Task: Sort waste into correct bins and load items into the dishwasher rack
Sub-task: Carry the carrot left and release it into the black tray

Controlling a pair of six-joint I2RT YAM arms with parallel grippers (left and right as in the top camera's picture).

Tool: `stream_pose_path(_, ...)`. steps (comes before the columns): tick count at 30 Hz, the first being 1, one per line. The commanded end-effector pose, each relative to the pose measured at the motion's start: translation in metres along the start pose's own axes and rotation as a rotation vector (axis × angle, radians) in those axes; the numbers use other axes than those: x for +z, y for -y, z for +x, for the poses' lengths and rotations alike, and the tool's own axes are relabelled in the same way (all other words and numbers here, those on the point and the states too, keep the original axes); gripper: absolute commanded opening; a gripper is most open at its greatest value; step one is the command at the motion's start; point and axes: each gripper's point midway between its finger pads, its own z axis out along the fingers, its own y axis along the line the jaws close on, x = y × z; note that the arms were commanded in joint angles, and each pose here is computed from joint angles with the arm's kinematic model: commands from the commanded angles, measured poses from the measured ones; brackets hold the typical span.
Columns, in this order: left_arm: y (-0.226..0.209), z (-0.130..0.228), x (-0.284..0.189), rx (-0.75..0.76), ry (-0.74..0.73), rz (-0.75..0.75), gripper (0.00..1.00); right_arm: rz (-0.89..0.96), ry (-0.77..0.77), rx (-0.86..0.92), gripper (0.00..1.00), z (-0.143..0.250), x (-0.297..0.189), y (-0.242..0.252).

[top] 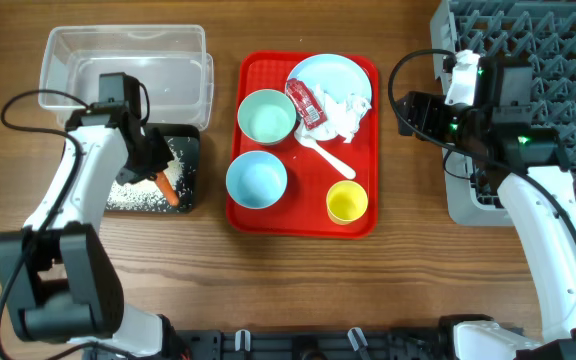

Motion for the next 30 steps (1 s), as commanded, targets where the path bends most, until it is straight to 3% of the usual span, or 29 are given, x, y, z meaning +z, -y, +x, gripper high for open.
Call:
stream_pose_path(1, -0.005, 0.003, 0.016, -0.072, -0.007, -0.023, 0.15, 0.011, 0.013, -0.004, 0.90, -0.006, -0.001, 0.001)
stream_pose_path(15, -0.004, 0.002, 0.022, -0.076, -0.010, -0.023, 0.37, 0.018, 0.012, -0.002, 0.90, -0.005, -0.001, 0.002)
stream_pose_path(24, -0.003, -0.001, 0.022, -0.076, 0.003, -0.017, 0.38, 0.018, 0.011, -0.002, 0.91, -0.005, -0.001, 0.002)
stream_pose_path(26, -0.001, 0.000, 0.021, -0.076, -0.002, -0.005, 0.52, 0.018, 0.012, -0.002, 0.90, -0.005, -0.001, 0.002)
stream_pose_path(30, 0.003, 0.000, 0.003, -0.064, -0.040, 0.005, 0.65, 0.018, 0.014, -0.003, 0.90, -0.006, -0.001, 0.002)
